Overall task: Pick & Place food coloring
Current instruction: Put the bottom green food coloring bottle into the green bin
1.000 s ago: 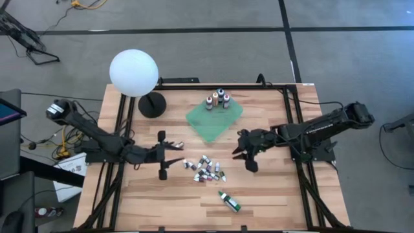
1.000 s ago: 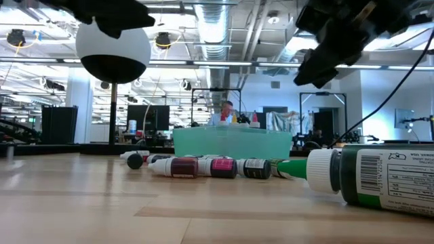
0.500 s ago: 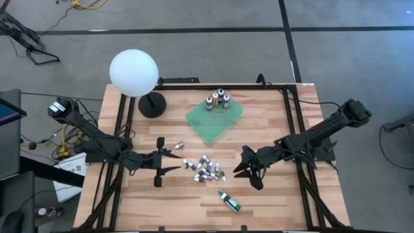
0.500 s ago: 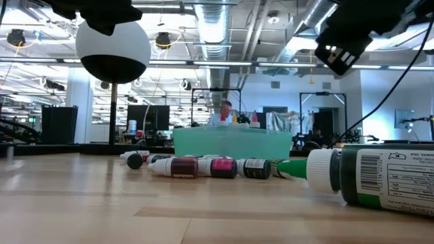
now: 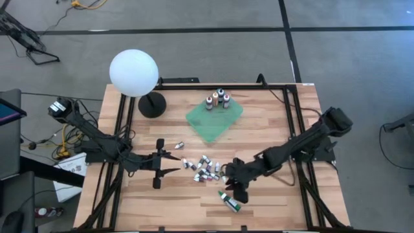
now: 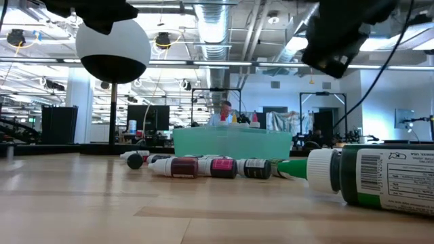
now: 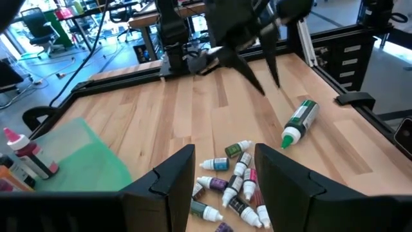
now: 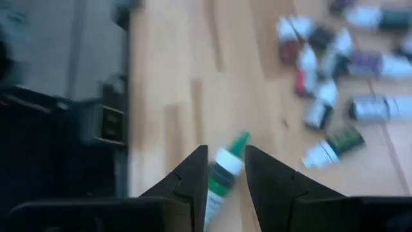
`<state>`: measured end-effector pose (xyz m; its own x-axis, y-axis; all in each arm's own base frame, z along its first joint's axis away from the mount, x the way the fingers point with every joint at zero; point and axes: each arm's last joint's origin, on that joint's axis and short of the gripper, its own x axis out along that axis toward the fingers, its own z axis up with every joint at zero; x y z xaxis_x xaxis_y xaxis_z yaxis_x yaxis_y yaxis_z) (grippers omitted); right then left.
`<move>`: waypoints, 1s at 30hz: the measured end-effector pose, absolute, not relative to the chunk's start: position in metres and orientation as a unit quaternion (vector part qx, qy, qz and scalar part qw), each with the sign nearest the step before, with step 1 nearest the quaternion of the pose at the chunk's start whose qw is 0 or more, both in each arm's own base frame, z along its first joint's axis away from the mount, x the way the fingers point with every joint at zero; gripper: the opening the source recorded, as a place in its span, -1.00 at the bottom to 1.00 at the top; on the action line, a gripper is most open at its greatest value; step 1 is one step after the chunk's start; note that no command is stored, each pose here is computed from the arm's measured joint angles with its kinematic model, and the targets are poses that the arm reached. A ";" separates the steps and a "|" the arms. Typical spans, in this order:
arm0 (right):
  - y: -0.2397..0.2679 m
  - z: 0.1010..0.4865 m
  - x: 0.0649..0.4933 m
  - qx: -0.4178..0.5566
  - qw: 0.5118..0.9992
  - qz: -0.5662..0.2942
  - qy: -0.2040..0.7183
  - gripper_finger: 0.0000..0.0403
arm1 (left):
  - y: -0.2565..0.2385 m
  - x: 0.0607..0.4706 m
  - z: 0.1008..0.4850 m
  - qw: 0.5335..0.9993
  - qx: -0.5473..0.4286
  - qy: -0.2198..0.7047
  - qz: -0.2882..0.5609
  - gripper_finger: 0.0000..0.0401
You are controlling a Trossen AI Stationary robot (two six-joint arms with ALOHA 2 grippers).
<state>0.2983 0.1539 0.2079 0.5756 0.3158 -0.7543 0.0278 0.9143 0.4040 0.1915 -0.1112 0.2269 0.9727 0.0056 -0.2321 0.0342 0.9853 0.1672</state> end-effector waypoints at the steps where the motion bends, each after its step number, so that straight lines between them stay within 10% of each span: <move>1: 0.157 0.206 0.302 0.189 0.860 0.074 0.468 -0.53 | -0.111 0.191 0.227 0.990 0.085 0.116 -0.007 -0.22; 30: 0.181 0.175 0.337 0.246 0.803 -0.009 0.543 -0.17 | -0.111 0.191 0.226 0.989 0.083 0.120 -0.006 -0.22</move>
<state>0.3368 0.1811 0.1751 0.4095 0.2532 -0.8765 0.2812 0.8789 0.3853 0.1912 -0.1111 0.2261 0.9711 0.0086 -0.2386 0.0310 0.9863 0.1621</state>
